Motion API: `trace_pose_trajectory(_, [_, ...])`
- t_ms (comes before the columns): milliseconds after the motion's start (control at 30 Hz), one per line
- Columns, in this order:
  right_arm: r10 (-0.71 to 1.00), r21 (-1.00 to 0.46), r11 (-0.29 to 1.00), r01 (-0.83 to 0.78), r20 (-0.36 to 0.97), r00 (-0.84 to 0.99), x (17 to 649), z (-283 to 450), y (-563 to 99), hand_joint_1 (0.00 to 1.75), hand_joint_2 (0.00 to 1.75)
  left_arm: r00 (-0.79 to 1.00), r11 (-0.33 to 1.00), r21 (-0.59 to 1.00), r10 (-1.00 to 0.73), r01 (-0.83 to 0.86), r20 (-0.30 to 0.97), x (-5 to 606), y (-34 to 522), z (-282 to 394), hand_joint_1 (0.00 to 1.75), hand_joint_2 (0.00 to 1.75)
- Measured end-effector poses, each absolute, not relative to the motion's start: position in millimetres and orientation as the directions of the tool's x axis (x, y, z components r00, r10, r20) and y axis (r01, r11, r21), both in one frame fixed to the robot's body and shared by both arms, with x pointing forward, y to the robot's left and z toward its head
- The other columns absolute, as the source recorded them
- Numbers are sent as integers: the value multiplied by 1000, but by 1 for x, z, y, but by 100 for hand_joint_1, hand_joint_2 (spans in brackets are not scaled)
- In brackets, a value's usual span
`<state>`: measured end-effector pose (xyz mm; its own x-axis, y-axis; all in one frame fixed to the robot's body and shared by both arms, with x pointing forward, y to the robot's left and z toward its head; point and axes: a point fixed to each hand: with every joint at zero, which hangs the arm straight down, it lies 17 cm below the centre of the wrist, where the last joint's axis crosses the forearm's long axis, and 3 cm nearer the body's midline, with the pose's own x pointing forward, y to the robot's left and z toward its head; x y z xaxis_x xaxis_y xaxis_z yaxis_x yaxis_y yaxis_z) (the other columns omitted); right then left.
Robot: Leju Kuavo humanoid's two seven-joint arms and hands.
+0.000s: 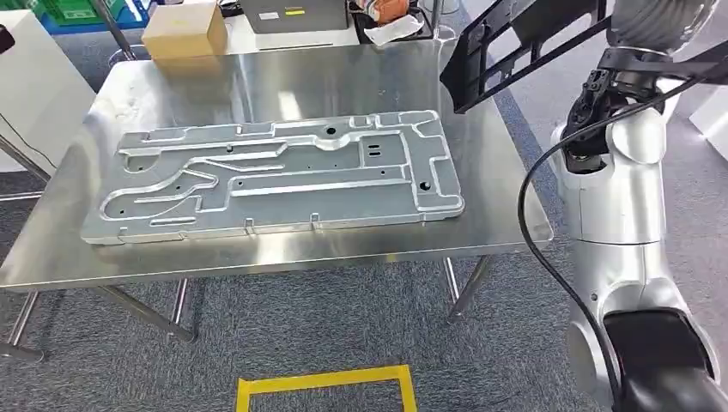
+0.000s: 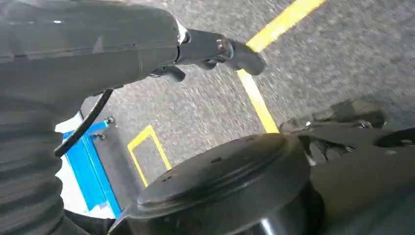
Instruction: Take the parts from the cabinet and place them on the table.
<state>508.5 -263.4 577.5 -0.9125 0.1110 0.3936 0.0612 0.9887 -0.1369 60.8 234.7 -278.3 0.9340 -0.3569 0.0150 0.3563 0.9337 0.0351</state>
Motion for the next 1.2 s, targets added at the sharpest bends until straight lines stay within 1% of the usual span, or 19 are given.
trace_pose_trajectory(667, [107, -137, 989, 53, 424, -899, 515, 574, -265, 175, 175, 935, 934, 24, -355, 355, -8, 52, 227, -278, 0, 175])
trace_pose_trajectory(767, [131, -153, 986, 69, 444, -886, 521, 571, -265, 175, 175, 935, 935, 25, -354, 354, -8, 52, 227, -278, 0, 175])
trace_pose_trajectory(900, [155, -170, 981, 88, 435, -887, 522, 577, -264, 175, 175, 935, 935, 22, -355, 355, 1, 56, 224, -278, 0, 175])
trace_pose_trajectory(1200, [163, -178, 980, 90, 452, -877, 527, 571, -264, 175, 175, 935, 934, 22, -356, 355, 4, 58, 224, -277, 0, 175])
